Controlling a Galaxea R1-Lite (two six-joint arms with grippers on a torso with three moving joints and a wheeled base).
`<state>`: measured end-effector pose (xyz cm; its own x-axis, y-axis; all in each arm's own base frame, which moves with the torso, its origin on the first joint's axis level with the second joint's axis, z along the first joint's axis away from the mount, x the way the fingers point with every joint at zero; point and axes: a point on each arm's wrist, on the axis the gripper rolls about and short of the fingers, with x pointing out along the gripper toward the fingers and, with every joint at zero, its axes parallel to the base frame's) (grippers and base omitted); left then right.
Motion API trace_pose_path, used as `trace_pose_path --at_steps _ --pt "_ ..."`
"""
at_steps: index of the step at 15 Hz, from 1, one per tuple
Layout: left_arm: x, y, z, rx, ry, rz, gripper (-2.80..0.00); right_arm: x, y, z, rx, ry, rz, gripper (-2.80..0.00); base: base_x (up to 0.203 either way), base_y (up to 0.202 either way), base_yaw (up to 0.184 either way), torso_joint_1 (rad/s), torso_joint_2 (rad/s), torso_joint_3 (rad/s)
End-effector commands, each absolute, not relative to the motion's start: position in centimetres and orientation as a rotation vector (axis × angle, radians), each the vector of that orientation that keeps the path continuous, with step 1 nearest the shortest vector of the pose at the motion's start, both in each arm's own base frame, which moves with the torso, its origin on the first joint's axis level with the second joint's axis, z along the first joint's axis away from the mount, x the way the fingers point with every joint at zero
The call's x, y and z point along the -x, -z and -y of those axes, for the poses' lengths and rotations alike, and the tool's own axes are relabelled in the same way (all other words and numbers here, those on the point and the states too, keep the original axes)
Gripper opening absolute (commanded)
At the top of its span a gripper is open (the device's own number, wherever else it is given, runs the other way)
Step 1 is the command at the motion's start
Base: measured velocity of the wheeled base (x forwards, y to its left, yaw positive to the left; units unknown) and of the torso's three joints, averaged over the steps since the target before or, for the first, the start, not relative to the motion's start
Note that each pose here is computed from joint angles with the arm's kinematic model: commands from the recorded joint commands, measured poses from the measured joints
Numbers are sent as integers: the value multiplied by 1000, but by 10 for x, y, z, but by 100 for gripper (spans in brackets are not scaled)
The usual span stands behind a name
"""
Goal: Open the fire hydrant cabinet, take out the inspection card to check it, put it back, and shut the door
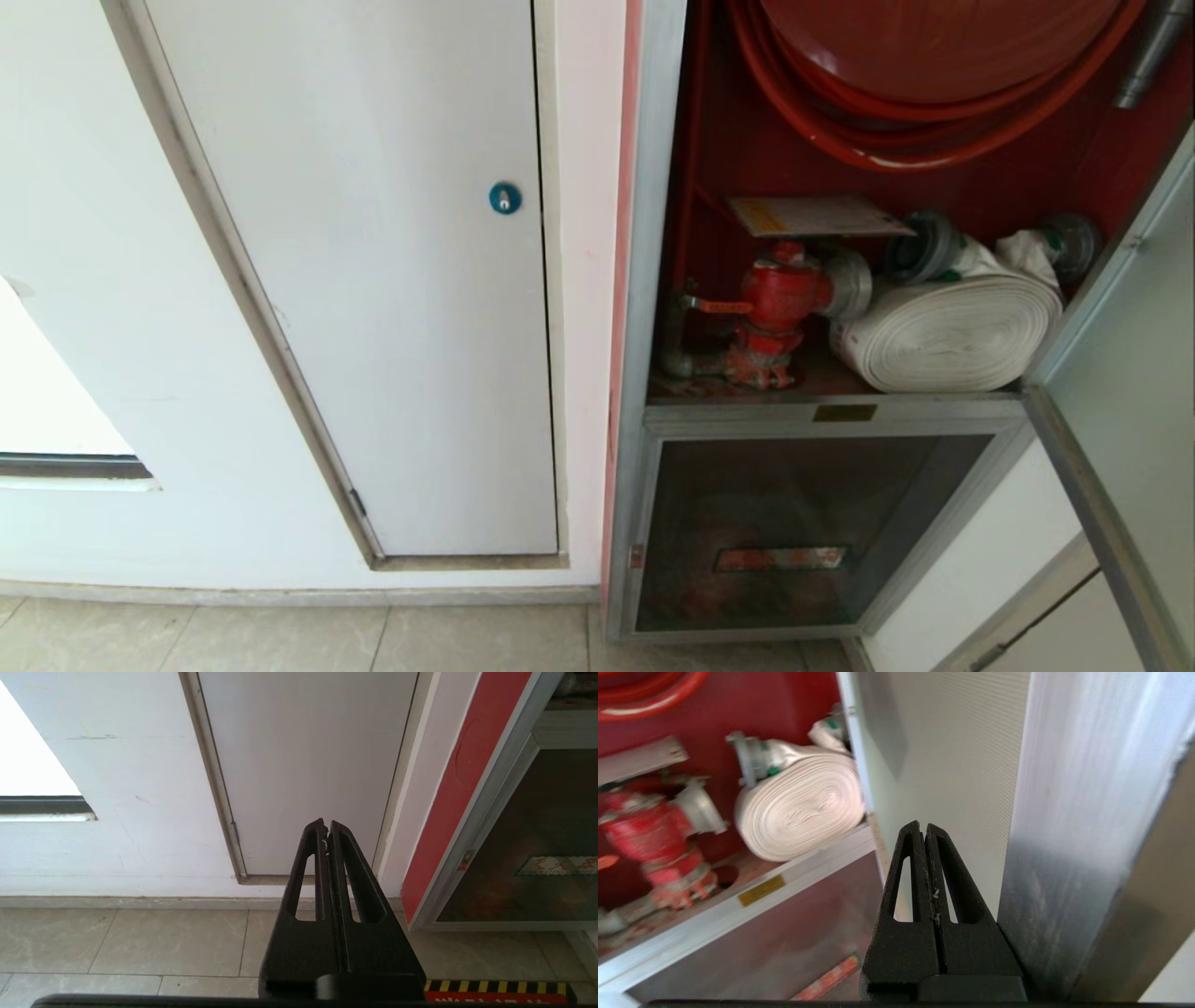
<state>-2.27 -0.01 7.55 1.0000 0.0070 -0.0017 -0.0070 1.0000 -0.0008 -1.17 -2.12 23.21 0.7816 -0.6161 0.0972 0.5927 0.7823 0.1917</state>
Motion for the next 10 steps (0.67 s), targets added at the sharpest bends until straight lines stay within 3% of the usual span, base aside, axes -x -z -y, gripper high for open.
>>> trace_pose_path --at_steps 1,10 --pt "23 -76 0 2 -8 -3 -280 17 -233 22 -158 687 177 -280 0 0 0 0 0 0" --pt "23 -76 0 2 -8 -3 -280 26 -232 22 -146 768 202 -280 0 0 0 0 0 0"
